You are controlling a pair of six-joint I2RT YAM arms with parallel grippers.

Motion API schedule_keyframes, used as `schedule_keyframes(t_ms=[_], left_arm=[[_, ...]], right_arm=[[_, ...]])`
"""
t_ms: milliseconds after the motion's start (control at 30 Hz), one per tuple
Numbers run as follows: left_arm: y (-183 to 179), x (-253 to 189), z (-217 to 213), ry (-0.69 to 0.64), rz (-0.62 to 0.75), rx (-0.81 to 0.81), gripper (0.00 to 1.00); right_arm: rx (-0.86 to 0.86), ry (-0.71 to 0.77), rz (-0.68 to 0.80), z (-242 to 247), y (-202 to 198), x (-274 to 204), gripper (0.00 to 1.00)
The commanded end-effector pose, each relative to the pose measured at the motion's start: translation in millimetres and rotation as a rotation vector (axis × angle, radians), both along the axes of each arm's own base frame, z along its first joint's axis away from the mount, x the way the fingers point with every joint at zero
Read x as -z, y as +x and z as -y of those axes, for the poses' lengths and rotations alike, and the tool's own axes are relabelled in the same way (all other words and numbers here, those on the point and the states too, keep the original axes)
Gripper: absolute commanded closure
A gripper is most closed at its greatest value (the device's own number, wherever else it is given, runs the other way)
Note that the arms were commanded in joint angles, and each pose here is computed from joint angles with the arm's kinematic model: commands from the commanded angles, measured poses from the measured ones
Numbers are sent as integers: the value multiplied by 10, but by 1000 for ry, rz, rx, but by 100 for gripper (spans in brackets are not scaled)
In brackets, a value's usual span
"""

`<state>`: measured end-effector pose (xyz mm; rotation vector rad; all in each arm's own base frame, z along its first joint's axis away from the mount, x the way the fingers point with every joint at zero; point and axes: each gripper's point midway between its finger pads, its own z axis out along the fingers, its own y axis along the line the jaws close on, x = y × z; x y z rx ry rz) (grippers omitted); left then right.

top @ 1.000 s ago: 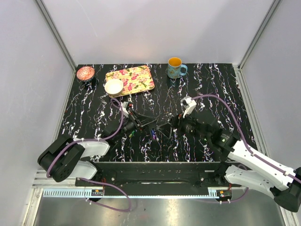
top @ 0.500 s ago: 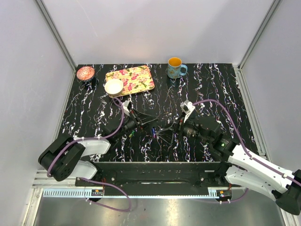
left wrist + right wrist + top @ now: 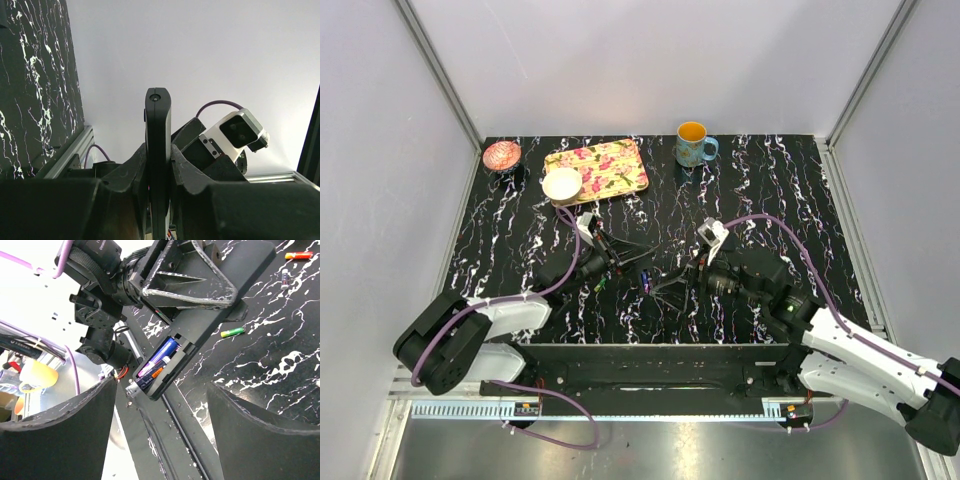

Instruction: Load the batteries into the remote control

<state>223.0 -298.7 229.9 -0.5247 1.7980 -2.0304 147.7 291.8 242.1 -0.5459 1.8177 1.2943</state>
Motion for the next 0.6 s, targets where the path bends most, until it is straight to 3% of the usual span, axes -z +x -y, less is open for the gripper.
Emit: schedule_keyframes(t_ms=[0,567], left_arm=[[5,-280,-13,-48,70,-2,100],[-78,-325,-10,-41,95,15,100]], right_arm=[[-52,46,35,-58,-47,-125,19],[-27,21,12,-113,48,-68,24]])
